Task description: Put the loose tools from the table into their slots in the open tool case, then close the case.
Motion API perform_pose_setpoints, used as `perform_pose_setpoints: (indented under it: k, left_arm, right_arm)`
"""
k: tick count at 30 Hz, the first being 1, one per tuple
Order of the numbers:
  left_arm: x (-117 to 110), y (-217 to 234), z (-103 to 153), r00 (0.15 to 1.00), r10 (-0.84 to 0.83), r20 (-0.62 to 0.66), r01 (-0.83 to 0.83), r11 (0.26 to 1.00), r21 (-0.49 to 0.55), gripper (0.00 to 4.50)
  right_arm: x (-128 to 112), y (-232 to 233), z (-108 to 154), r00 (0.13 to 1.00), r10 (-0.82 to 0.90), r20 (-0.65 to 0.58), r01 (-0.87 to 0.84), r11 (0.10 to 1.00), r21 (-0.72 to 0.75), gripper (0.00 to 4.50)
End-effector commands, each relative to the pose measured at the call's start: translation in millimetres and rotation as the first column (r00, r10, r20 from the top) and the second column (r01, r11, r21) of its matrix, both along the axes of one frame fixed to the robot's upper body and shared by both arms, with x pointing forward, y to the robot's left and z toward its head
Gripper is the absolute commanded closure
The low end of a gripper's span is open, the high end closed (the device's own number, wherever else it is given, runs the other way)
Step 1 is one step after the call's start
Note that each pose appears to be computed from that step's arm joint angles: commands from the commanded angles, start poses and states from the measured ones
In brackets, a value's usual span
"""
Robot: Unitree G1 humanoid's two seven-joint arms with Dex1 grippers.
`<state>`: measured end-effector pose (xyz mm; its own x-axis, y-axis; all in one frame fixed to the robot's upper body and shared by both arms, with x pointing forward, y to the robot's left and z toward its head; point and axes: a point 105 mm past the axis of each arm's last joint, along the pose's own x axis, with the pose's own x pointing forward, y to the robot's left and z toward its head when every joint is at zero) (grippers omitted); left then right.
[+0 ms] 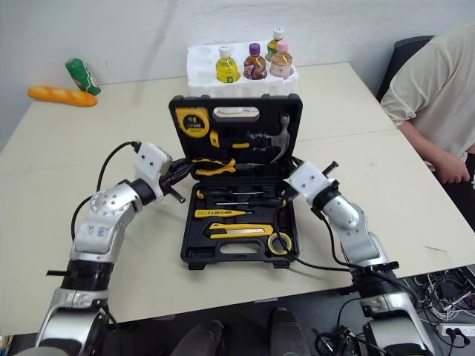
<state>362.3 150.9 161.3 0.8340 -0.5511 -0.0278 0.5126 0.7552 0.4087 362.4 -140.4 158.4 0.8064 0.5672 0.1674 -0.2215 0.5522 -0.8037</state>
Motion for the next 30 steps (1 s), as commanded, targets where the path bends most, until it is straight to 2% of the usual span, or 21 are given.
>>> perform_pose_setpoints:
  k: [1, 3, 4, 5, 7, 8, 10, 12, 15, 18, 27, 29, 30]
  left_arm:
    - [-22.2, -18.5, 11.0, 0.991, -0.094, 0.1, 0.087, 0.994, 0.066, 3.2]
    - [-33.3, -9.3, 14.7, 0.993, -0.072, 0.092, 0.07, 0.997, 0.031, 2.23]
    - [-40.3, -3.6, 15.1, 0.995, -0.071, 0.063, 0.07, 0.998, 0.005, 1.75]
    - [-50.8, 2.3, 11.7, 0.996, -0.092, -0.006, 0.091, 0.995, -0.031, 1.26]
    - [-69.7, 12.3, 9.7, 0.986, -0.137, -0.092, 0.131, 0.989, -0.073, 0.33]
    - [-81.0, 25.2, 5.2, 0.974, -0.15, -0.171, 0.136, 0.987, -0.086, 0.02]
    - [-105.9, 48.8, -2.8, 0.925, -0.191, -0.328, 0.164, 0.98, -0.109, 0.02]
    - [-126.1, 65.4, -6.8, 0.856, -0.239, -0.458, 0.183, 0.969, -0.165, 0.02]
    - [-138.7, 85.7, -2.7, 0.792, -0.281, -0.542, 0.163, 0.953, -0.256, 0.02]
    - [-129.8, 99.3, -2.1, 0.798, -0.244, -0.551, 0.119, 0.96, -0.253, 0.02]
    - [-96.4, 95.4, -1.5, 0.841, -0.204, -0.501, 0.106, 0.97, -0.217, 0.02]
    - [-85.7, 94.2, -2.8, 0.858, -0.188, -0.478, 0.107, 0.975, -0.193, 0.0]
    - [-79.7, 92.1, -4.1, 0.862, -0.191, -0.47, 0.112, 0.975, -0.191, 0.27]
  right_arm:
    - [-31.8, 27.4, 18.7, 0.973, 0.195, 0.126, -0.189, 0.98, -0.056, 2.7]
    - [-48.7, 19.3, 29.6, 0.969, 0.222, 0.112, -0.22, 0.975, -0.029, 1.63]
    - [-59.3, 14.7, 32.0, 0.968, 0.242, 0.064, -0.241, 0.97, -0.024, 1.1]
    - [-77.5, 11.4, 31.0, 0.954, 0.297, -0.041, -0.298, 0.954, -0.026, 0.62]
    - [-110.7, 9.2, 29.6, 0.899, 0.384, -0.21, -0.395, 0.919, -0.012, 0.6]
    - [-125.4, 0.5, 30.8, 0.872, 0.389, -0.298, -0.401, 0.916, 0.023, 0.6]
    - [-147.2, -18.8, 30.8, 0.803, 0.371, -0.466, -0.364, 0.925, 0.108, 0.6]
    - [-159.1, -36.6, 27.7, 0.72, 0.358, -0.595, -0.288, 0.933, 0.213, 0.6]
    - [-171.6, -58.2, 21.6, 0.617, 0.357, -0.701, -0.187, 0.932, 0.31, 0.6]
    - [-179.2, -65.8, 11.1, 0.541, 0.363, -0.759, -0.132, 0.928, 0.35, 0.6]
    - [-183.0, -59.7, -13.1, 0.503, 0.339, -0.795, -0.098, 0.936, 0.337, 0.6]
    - [-181.0, -59.1, -19.8, 0.503, 0.323, -0.802, -0.095, 0.943, 0.32, 1.15]
    - [-182.0, -56.7, -23.9, 0.49, 0.325, -0.809, -0.106, 0.943, 0.315, 1.48]
